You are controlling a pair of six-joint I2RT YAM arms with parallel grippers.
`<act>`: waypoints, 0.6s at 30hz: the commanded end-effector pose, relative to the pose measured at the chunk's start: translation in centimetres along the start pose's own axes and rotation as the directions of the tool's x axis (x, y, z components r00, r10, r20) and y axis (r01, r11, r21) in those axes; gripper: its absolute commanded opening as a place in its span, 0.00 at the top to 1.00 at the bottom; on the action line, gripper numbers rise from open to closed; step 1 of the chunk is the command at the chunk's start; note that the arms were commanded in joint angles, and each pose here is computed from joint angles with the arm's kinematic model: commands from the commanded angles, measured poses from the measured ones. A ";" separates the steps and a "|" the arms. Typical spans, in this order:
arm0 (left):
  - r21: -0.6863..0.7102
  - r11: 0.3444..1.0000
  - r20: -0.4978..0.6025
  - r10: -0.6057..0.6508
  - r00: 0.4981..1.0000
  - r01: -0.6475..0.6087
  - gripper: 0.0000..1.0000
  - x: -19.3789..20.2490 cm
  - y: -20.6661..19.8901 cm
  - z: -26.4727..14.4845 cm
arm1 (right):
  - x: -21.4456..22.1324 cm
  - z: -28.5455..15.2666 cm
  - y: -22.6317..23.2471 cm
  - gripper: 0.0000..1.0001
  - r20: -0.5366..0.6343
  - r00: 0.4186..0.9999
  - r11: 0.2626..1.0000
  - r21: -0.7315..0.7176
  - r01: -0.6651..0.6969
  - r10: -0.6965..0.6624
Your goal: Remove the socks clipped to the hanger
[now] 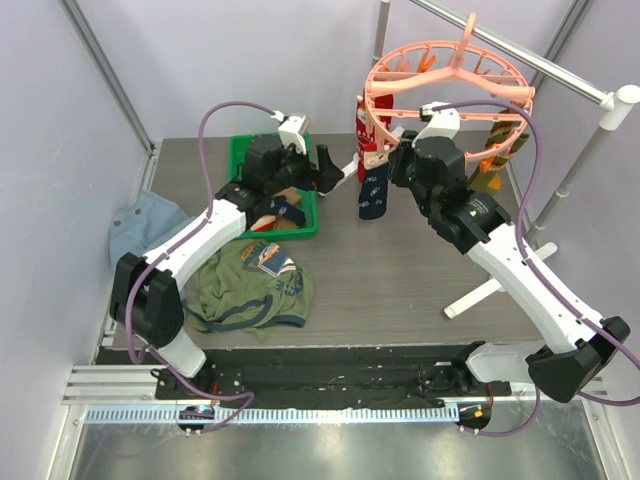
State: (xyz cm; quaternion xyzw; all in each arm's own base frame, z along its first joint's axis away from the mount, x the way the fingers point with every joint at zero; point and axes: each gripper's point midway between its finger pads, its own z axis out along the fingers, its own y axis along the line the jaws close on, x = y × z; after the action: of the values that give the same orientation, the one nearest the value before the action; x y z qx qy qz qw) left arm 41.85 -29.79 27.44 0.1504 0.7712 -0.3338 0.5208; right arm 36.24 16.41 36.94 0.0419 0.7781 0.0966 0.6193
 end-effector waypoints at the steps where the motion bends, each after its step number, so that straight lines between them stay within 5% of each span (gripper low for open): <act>1: 0.167 0.983 0.079 0.064 0.995 -0.076 0.10 -1.8 -4.3 0.8 | -1.8 -0.9 0.3 0.71 0.050 0.998 0.999 -0.040 -0.027 0.029; 12: 0.264 0.961 0.077 0.061 0.995 -0.079 0.13 -1.8 -7.0 4.4 | -1.7 -1.1 1.0 0.69 0.042 0.998 0.996 -0.082 -0.034 0.038; 18: 0.283 0.956 0.093 0.053 0.994 -0.078 0.26 -2.3 -8.9 5.6 | -1.6 -1.6 0.9 0.67 0.041 0.998 0.994 -0.098 -0.041 0.045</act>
State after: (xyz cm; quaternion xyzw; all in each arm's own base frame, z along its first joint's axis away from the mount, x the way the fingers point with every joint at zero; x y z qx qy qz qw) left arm 41.97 -37.89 27.01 0.2224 0.7318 -0.4059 0.5003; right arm 35.90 17.02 37.19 0.0297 0.7762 0.1207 0.6181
